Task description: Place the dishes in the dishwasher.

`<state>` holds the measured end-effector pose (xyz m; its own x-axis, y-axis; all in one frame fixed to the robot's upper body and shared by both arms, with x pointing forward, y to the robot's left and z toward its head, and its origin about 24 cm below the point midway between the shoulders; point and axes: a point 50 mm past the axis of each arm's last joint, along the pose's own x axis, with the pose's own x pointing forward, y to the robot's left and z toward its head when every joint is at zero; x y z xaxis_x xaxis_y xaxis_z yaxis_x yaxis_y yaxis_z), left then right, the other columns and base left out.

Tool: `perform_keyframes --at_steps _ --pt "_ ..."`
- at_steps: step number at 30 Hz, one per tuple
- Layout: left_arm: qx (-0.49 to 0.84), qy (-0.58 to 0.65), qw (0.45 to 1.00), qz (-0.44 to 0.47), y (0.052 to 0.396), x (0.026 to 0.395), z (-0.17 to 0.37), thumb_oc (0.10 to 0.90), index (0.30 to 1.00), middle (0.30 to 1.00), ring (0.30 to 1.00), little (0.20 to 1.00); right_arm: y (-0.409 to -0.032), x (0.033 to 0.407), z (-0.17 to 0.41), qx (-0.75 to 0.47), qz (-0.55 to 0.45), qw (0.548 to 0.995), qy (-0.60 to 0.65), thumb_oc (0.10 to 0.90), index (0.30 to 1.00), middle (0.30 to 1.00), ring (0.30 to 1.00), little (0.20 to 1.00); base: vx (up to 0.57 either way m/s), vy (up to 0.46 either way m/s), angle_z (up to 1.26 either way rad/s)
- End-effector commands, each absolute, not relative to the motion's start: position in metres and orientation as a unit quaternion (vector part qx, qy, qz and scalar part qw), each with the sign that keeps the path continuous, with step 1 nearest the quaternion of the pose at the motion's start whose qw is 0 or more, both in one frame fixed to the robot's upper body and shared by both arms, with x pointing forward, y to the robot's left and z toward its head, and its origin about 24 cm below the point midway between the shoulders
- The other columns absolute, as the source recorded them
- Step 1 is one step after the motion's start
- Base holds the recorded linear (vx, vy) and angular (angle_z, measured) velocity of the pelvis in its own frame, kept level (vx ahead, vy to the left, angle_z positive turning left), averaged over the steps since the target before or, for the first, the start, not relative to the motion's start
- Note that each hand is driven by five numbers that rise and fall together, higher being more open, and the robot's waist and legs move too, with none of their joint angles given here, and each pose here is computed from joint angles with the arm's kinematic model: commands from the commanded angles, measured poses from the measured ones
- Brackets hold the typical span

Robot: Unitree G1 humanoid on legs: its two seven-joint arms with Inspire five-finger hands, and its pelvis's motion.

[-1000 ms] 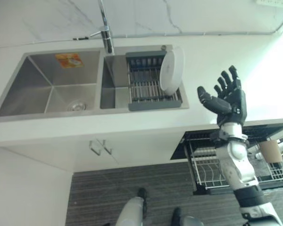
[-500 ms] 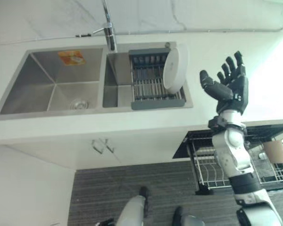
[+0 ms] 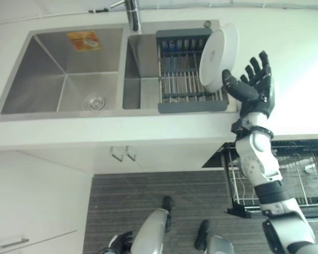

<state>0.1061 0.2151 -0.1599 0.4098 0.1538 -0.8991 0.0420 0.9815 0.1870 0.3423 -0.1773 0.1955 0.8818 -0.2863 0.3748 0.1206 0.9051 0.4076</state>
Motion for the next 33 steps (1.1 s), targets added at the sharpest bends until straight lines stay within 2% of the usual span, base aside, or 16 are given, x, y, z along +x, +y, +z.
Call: perform_keyframes --at_steps 1,15,16,17,18,22,27,33 --pt "0.120 0.558 0.820 0.042 0.237 0.088 -0.159 0.800 0.900 0.900 0.900 0.900 -0.170 0.333 0.264 0.192 -0.060 0.914 -0.353 0.800 0.900 0.900 0.900 0.900 0.02 0.023 0.10" --pt "0.123 0.558 0.820 0.035 0.241 0.090 -0.158 0.800 0.900 0.900 0.900 0.900 -0.173 0.343 0.281 0.142 -0.077 0.920 -0.357 0.800 0.900 0.900 0.900 0.900 0.01 0.005 0.02" --pt "0.124 0.557 0.821 0.034 0.242 0.091 -0.157 0.800 0.900 0.900 0.900 0.900 -0.174 0.344 0.281 0.136 -0.081 0.922 -0.354 0.723 0.785 0.785 0.785 0.785 0.00 0.000 0.00" --pt "0.125 0.555 0.822 0.033 0.242 0.092 -0.157 0.800 0.900 0.900 0.900 0.900 -0.176 0.345 0.281 0.129 -0.086 0.924 -0.349 0.444 0.366 0.366 0.366 0.366 0.00 0.000 0.00" --pt "0.128 0.553 0.822 0.032 0.243 0.094 -0.156 0.800 0.900 0.900 0.900 0.900 -0.179 0.348 0.280 0.122 -0.090 0.928 -0.340 0.400 0.300 0.300 0.300 0.300 0.00 0.000 0.00" --pt "0.130 0.549 0.825 0.030 0.244 0.095 -0.155 0.800 0.900 0.900 0.900 0.900 -0.189 0.359 0.275 0.108 -0.106 0.940 -0.305 0.400 0.300 0.300 0.300 0.300 0.00 0.000 0.00" --pt "0.131 0.538 0.833 0.027 0.245 0.104 -0.152 0.800 0.900 0.900 0.900 0.900 -0.201 0.371 0.276 0.027 -0.141 0.951 -0.272 0.400 0.300 0.300 0.300 0.300 -0.04 -0.013 0.05" --pt "0.140 0.523 0.840 0.031 0.246 0.107 -0.150 0.800 0.900 0.900 0.900 0.900 -0.218 0.380 0.263 0.031 -0.168 0.957 -0.235 0.400 0.300 0.300 0.300 0.300 -0.04 -0.015 0.06"
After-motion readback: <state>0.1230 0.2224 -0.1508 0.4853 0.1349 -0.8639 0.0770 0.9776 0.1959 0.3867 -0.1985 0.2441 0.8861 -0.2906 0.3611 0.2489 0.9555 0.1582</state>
